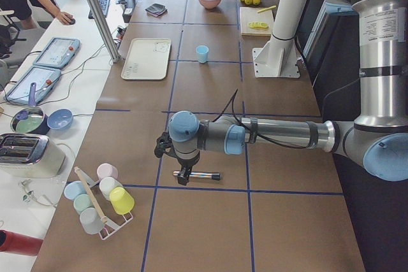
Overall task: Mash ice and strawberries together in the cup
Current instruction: 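Return the right gripper to the pink ice bowl, then grasp a third ice cube from the bowl with the right gripper, then carry the ice cube over the blue cup and open the right gripper, then withdraw the right gripper back above the ice bowl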
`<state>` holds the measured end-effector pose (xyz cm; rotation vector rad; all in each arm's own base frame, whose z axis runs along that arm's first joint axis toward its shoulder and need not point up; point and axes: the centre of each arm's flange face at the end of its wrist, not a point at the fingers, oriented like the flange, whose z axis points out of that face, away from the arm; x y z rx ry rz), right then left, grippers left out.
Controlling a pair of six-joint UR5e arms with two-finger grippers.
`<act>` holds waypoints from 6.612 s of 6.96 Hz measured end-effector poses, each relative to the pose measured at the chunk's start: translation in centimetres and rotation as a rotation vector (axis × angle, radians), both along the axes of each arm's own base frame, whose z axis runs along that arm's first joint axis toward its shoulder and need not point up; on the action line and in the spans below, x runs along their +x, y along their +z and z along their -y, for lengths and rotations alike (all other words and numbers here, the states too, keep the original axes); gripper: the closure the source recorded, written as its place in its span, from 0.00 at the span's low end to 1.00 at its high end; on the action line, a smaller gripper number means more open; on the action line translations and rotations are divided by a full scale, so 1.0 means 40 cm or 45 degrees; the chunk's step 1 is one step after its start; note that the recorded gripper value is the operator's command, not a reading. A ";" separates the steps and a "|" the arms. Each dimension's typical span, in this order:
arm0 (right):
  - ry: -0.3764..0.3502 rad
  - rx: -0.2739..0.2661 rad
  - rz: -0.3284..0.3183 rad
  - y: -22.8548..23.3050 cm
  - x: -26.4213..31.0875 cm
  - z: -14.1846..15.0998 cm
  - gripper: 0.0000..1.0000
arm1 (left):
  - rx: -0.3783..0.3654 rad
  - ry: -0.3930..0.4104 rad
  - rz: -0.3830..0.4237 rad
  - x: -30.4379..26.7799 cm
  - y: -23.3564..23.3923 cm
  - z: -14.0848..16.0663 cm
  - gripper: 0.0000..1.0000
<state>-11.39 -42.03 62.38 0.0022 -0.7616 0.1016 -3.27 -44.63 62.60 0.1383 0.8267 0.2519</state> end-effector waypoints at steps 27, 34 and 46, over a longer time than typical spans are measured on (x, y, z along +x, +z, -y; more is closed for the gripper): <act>0.398 -0.269 0.359 -1.113 -0.751 0.040 1.00 | -0.028 0.004 -0.029 0.003 0.020 -0.018 0.00; 0.438 -0.240 0.262 -1.165 -1.043 0.000 0.98 | -0.029 0.004 -0.029 0.003 0.021 -0.018 0.00; 0.260 -0.062 0.190 -0.858 -0.520 0.038 0.00 | -0.196 -0.092 -0.045 0.371 -0.156 0.021 0.00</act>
